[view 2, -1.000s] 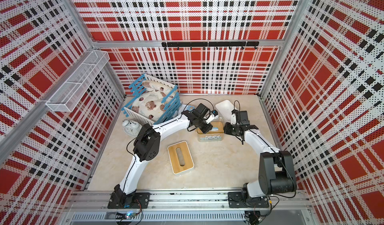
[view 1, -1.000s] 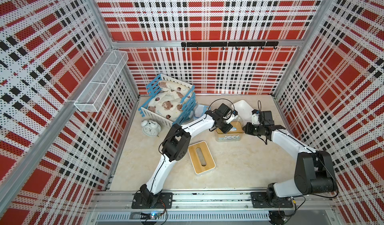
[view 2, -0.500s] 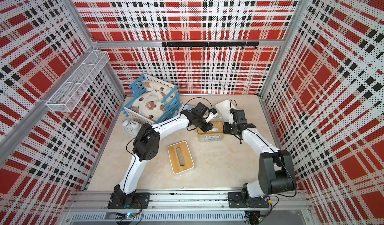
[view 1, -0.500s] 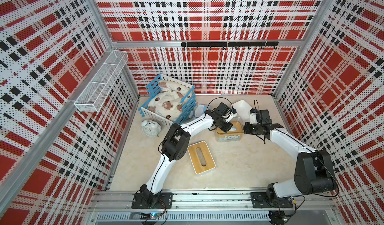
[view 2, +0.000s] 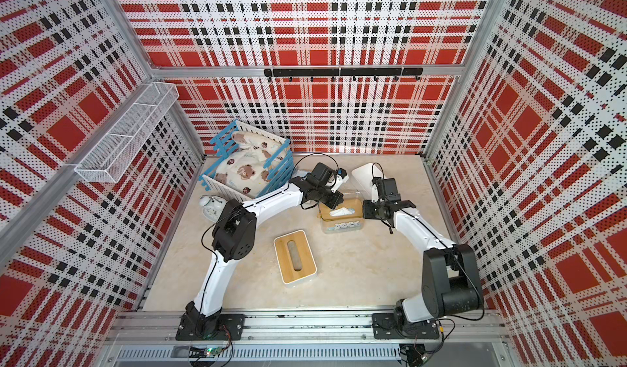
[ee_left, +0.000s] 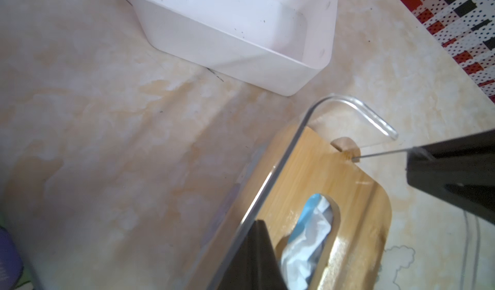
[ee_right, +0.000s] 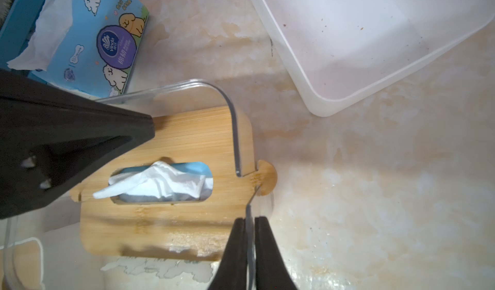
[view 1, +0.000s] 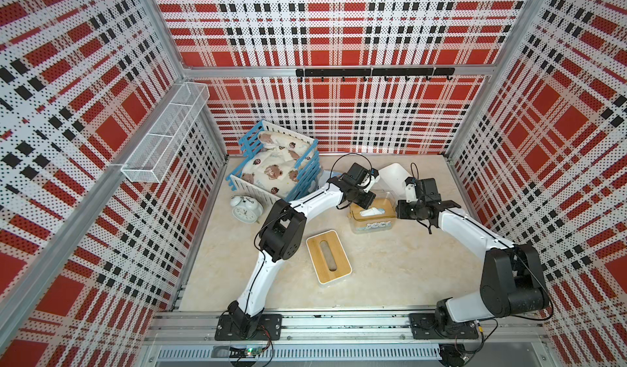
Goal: Put the tissue paper into the tissue box
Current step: Pull the paper towel from the tissue box.
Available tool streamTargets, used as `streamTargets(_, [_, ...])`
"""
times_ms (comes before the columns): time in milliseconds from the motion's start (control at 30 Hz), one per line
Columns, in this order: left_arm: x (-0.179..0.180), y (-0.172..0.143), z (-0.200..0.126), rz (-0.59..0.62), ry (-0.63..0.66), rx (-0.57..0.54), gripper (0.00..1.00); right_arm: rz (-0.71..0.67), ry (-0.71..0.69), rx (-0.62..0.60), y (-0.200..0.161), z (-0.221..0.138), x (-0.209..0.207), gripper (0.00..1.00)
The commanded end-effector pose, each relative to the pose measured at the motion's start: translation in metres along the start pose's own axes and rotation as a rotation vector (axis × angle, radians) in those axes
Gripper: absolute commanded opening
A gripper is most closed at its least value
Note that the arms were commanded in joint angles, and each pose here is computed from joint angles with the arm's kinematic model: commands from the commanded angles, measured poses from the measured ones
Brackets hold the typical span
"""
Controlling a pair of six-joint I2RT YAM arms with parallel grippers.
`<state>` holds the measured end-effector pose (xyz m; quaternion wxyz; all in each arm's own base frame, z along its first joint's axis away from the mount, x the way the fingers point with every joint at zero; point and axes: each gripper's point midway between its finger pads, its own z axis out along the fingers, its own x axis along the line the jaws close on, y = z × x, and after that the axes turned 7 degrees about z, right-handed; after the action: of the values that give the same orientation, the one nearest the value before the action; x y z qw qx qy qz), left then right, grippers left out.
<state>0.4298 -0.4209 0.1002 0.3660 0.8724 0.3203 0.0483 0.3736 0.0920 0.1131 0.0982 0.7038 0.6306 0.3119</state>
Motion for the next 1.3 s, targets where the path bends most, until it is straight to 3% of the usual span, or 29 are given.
streamTargets(0, [0.018, 0.012, -0.02, 0.003, 0.073, -0.042, 0.0, 0.012, -0.025, 0.093, -0.021, 0.004, -0.006, 0.0])
streamTargets(233, [-0.014, 0.017, -0.033, 0.139, 0.039, -0.064, 0.19, 0.018, -0.015, 0.089, -0.018, 0.003, -0.003, 0.0])
streamTargets(400, [-0.026, 0.01, -0.029, 0.248, 0.088, -0.04, 0.37, 0.021, 0.0, 0.09, -0.017, 0.002, 0.0, 0.0])
streamTargets(533, [-0.029, 0.01, -0.023, 0.315, 0.135, -0.025, 0.44, 0.022, 0.009, 0.089, -0.016, 0.002, 0.002, 0.0])
streamTargets(1133, [-0.046, -0.025, 0.011, 0.443, 0.052, 0.117, 0.38, 0.02, 0.017, 0.082, -0.015, 0.0, 0.004, 0.0])
streamTargets(1267, [-0.041, -0.028, 0.014, 0.439, 0.066, 0.133, 0.27, 0.019, 0.019, 0.081, -0.013, 0.0, 0.005, 0.0])
